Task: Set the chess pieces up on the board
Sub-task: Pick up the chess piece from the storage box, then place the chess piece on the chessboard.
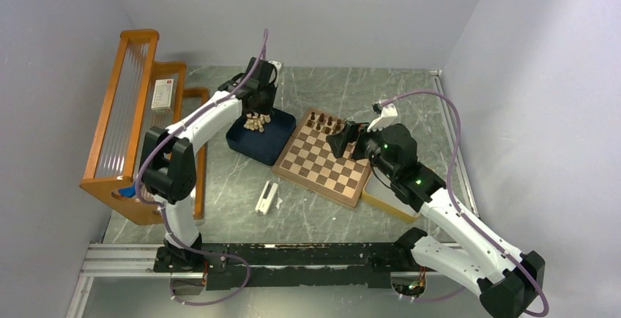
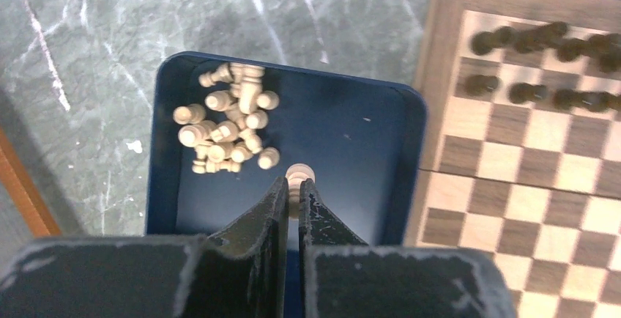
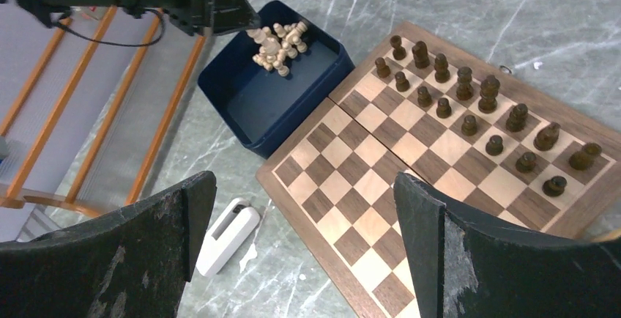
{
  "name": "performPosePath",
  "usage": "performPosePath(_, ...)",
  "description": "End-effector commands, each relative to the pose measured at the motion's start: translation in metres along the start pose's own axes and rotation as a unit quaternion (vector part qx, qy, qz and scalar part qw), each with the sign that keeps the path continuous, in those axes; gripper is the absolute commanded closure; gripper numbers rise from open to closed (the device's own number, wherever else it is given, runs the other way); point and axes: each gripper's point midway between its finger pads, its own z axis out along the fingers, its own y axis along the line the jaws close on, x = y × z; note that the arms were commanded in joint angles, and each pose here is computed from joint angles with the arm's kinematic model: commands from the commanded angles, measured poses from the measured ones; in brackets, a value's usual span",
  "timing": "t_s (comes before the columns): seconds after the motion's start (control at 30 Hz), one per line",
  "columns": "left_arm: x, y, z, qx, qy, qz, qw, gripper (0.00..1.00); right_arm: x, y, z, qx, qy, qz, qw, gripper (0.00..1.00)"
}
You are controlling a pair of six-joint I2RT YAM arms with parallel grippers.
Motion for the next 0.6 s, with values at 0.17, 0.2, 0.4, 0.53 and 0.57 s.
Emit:
performPosePath(0.17, -0.005, -0.064, -0.074, 0.09, -0.029, 0.032, 0.995, 0.95, -0.016, -0.023, -0.017, 0.072, -0.028, -0.003, 0.997, 0.04)
performPosePath(0.2, -0.002, -0.071, -0.08, 0.1, -0.031, 0.033, 0.994, 0.95, -0.02, -0.025, -0.02, 0.078, -0.035, -0.001, 0.996, 0.04)
performPosePath(0.4, 0.024, -0.113, -0.107, 0.148, -0.028, 0.045, 0.987, 0.95, -0.035, -0.029, -0.036, 0.096, -0.064, 0.012, 0.993, 0.04)
performPosePath(0.53, 0.044, -0.149, -0.122, 0.179, -0.023, 0.06, 0.982, 0.95, -0.043, -0.037, -0.049, 0.12, -0.08, 0.019, 0.989, 0.04)
performPosePath(0.57, 0.049, -0.158, -0.124, 0.185, -0.022, 0.065, 0.98, 0.95, -0.044, -0.04, -0.052, 0.127, -0.085, 0.022, 0.988, 0.04)
